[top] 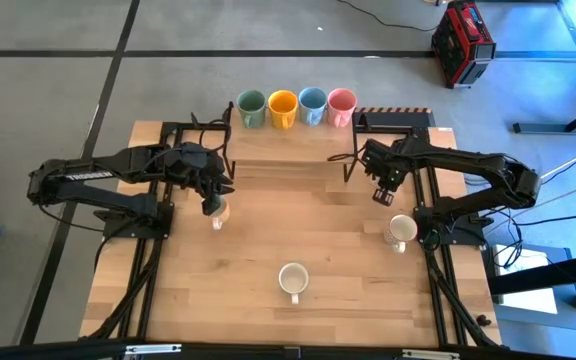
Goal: Place coffee mugs
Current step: Put the red patterned mug on the shelf
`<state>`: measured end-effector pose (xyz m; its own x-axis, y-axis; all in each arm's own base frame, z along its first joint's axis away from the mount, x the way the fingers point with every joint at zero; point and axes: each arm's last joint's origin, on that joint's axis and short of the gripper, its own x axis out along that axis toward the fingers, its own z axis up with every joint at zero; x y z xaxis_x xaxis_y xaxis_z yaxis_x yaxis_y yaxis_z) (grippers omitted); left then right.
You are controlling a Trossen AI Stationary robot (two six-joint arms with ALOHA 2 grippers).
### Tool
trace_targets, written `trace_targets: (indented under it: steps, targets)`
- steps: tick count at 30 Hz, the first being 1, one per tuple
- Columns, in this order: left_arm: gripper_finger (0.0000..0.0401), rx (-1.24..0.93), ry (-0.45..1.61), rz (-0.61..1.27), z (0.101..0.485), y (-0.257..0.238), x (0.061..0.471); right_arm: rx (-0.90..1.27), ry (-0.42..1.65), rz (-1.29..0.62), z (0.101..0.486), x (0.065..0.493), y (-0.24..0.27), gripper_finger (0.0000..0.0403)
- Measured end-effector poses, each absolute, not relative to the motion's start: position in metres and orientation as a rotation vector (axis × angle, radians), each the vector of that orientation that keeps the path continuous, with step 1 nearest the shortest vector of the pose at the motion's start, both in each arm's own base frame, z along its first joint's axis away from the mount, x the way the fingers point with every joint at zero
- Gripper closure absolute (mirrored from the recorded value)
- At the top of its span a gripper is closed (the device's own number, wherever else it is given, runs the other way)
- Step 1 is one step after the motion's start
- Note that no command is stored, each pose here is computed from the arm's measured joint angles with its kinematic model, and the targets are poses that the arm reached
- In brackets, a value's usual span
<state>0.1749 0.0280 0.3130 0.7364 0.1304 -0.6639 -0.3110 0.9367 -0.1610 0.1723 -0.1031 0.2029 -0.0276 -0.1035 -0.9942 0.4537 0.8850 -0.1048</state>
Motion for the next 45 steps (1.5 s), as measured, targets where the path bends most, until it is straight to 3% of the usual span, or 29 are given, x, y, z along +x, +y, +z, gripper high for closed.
trace_targets:
  steps: [2,14,26,35,45]
  targets:
    - [0.0296,-0.270,0.704,0.245,0.313,0.028,0.175,0.296,1.534,-0.433,0.203,0.173,-0.103,0.0391]
    - [0.0296,-0.268,0.705,0.244,0.313,0.028,0.175,0.297,1.481,-0.352,0.225,0.188,-0.091,0.0397]
    - [0.0296,-0.269,0.705,0.239,0.313,0.028,0.175,0.127,1.356,-0.092,0.264,0.224,-0.017,0.0400]
    - [0.0296,-0.245,0.708,0.227,0.313,0.028,0.175,-0.227,1.261,0.245,0.250,0.247,0.031,0.0399]
    - [0.0296,-0.244,0.670,0.224,0.316,0.028,0.177,-0.308,1.390,0.367,0.208,0.271,0.039,0.0399]
